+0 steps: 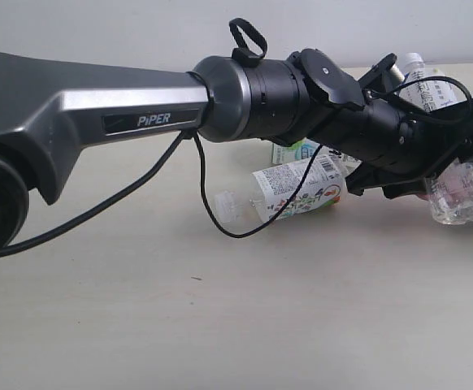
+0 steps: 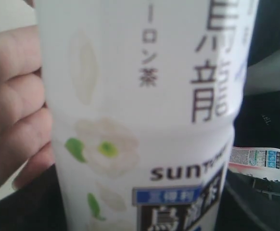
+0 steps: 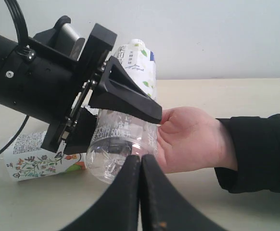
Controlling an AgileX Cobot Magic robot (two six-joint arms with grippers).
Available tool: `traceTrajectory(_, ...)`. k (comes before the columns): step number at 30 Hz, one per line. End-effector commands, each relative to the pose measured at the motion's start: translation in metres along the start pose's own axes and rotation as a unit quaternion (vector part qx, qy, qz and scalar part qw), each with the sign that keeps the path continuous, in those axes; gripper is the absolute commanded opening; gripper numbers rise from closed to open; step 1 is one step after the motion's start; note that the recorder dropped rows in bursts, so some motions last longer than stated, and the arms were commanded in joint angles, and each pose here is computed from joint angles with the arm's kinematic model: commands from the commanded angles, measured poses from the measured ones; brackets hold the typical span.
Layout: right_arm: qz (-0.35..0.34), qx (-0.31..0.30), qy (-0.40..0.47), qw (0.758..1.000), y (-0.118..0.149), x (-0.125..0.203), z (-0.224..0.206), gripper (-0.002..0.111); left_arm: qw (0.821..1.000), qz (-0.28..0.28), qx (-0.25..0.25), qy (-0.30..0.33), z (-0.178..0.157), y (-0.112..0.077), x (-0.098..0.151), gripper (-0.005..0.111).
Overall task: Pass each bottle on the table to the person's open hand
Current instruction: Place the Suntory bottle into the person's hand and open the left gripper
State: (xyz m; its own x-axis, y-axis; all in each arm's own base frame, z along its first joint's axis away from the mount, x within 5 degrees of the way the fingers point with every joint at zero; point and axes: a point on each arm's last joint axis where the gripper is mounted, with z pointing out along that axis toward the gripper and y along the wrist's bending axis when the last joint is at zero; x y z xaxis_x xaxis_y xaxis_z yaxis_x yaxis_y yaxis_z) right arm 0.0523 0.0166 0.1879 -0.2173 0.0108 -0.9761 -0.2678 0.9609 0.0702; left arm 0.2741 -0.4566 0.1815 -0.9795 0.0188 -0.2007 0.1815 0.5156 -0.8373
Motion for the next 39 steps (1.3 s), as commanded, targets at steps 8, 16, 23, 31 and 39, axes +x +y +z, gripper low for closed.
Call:
traceTrajectory(8, -0.001, -0.001, -0.005, 1.000, 0.0000, 0.0005, 0.0000, 0.000, 1.000, -0.003, 0.018, 0.017, 0.0015, -0.0016, 0.0019, 0.043)
traceTrajectory(16, -0.001, -0.001, -0.005, 1.000, 0.0000, 0.0005, 0.0000, 0.000, 0.999, 0.022, 0.017, 0.017, 0.0015, -0.0014, 0.0019, 0.066)
traceTrajectory(23, -0.002, -0.001, -0.005, 1.000, 0.0000, 0.0005, 0.0000, 0.000, 0.999, 0.039, 0.017, 0.017, 0.0015, -0.0014, 0.0019, 0.078)
traceTrajectory(31, -0.001, -0.001, -0.005, 1.000, 0.0000, 0.0005, 0.0000, 0.000, 0.999, 0.041, 0.017, 0.026, 0.0014, -0.0013, 0.0036, 0.078)
traceTrajectory(39, -0.001, -0.001, -0.005, 1.000, 0.0000, 0.0005, 0.0000, 0.000, 0.997, 0.066, 0.004, 0.038, 0.0003, 0.0024, 0.0037, 0.078)
